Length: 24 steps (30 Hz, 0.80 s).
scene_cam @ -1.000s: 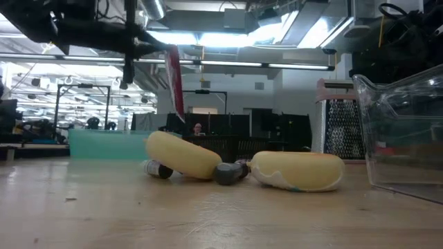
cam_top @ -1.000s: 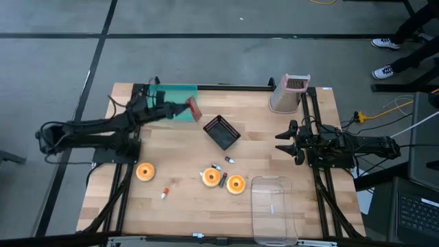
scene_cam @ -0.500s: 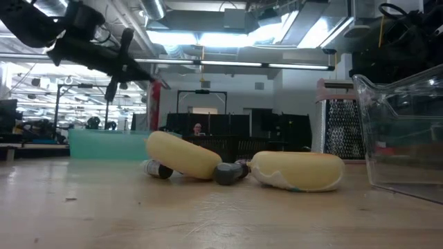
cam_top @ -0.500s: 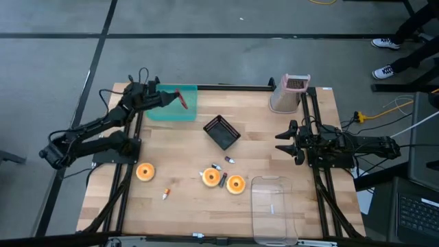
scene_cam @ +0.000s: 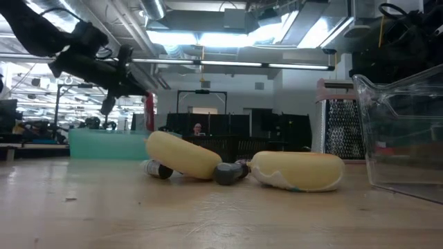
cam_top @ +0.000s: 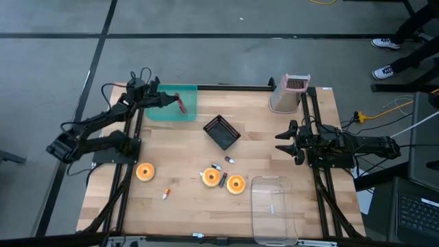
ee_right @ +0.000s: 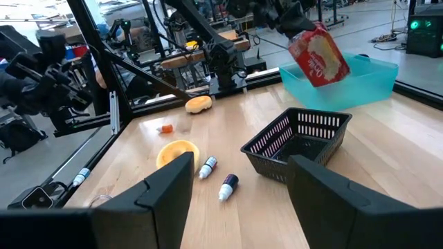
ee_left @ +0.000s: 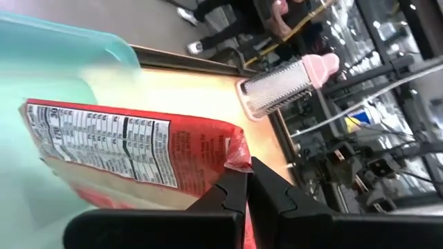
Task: Pick & Place Food Item
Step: Put the red popcorn bag into the blue bin
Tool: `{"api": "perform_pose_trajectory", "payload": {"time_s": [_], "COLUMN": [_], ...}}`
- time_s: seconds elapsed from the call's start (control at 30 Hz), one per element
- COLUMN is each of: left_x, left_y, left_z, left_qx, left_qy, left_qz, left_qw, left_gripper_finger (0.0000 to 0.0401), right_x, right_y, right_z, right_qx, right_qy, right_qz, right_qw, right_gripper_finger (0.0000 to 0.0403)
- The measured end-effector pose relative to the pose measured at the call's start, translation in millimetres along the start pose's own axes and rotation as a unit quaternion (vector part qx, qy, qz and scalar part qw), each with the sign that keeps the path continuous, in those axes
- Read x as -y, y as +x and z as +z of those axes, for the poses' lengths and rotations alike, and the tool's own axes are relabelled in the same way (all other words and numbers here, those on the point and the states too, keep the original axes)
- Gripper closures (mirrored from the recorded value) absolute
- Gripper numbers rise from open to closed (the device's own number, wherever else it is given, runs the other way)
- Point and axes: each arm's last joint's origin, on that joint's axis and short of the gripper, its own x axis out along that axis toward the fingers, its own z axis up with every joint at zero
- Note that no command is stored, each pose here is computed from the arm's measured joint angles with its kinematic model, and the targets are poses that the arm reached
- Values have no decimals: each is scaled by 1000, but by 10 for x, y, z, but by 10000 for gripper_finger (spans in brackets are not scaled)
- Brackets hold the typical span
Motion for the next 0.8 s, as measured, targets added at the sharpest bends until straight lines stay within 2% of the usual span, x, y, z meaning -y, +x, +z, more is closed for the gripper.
{"api": "perform_pose_trajectory", "payload": {"time_s": [0.3,0.57,0.8], "left_x": [-35,-165,-329], "left_y": [179,276,199], "left_z": [144,210,271], "left_qx": [12,-24,-41], "left_qy": [-13,-28,-40], "left_qz": [-90,-98,-98], "left_qw": [996,995,994], "left_gripper_finger": [399,399,399], "right_x": [0,-1,0], "right_y": [0,0,0], "right_z": [0,1,1], "right_qx": [0,0,0], "right_qy": [0,0,0], "right_qz": [0,0,0], "right_qw": [1000,1000,1000], "right_gripper_finger": [175,175,175]}}
